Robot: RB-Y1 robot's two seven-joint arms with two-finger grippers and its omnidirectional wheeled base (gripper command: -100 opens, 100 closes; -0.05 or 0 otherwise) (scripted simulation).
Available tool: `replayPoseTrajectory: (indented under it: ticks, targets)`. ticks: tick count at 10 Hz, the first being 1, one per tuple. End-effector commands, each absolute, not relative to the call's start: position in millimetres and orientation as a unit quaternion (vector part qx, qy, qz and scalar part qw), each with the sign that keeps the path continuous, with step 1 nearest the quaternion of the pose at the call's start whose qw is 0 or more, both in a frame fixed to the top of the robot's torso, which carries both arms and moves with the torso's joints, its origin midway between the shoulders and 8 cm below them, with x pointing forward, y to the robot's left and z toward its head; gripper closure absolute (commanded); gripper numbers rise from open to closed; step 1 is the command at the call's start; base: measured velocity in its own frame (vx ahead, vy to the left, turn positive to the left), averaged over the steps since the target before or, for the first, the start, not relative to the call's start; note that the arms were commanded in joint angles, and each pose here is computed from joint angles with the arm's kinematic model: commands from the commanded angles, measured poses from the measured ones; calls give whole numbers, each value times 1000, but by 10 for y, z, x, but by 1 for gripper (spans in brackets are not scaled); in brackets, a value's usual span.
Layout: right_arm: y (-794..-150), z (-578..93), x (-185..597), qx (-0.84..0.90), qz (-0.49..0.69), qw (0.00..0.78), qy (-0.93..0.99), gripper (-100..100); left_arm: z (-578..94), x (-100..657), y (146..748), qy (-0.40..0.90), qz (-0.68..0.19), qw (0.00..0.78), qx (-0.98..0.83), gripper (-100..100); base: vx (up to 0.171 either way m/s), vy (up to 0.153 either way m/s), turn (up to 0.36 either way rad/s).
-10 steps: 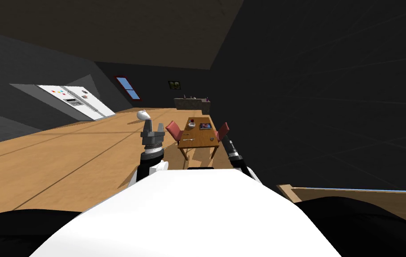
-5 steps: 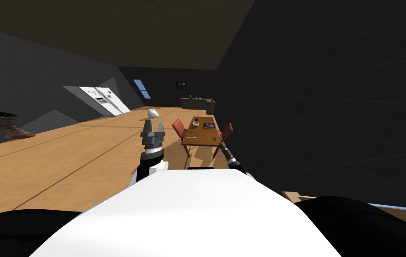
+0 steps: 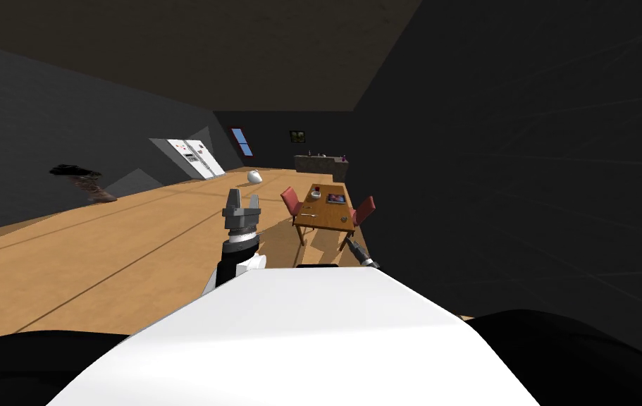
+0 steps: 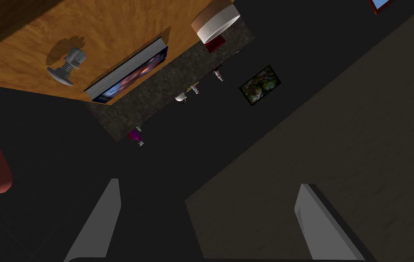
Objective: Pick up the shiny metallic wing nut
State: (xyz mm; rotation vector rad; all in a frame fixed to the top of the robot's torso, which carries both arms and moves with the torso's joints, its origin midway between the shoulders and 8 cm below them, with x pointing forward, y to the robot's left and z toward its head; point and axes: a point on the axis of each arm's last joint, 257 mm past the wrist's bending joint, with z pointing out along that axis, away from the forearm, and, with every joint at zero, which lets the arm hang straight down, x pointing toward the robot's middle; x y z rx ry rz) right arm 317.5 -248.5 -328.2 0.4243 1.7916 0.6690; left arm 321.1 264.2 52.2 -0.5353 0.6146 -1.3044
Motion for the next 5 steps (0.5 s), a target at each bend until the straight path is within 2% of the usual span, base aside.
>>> replayPoseTrajectory:
  ticks: [1,4,5]
  targets:
    - [-2557,-3633,2973,155,252,528,796,-100,522,3211,2642,278,-590,719,-242,0,-50,15,245]
    - [-2726,-4070,2680,132,212,490,835,-100,522,3212,2642,278,-590,719,-242,0,-33,18,183]
    - [-2740,-4092,2667,133,210,488,837,-100,522,3211,2642,278,-590,719,-242,0,-11,4,-7]
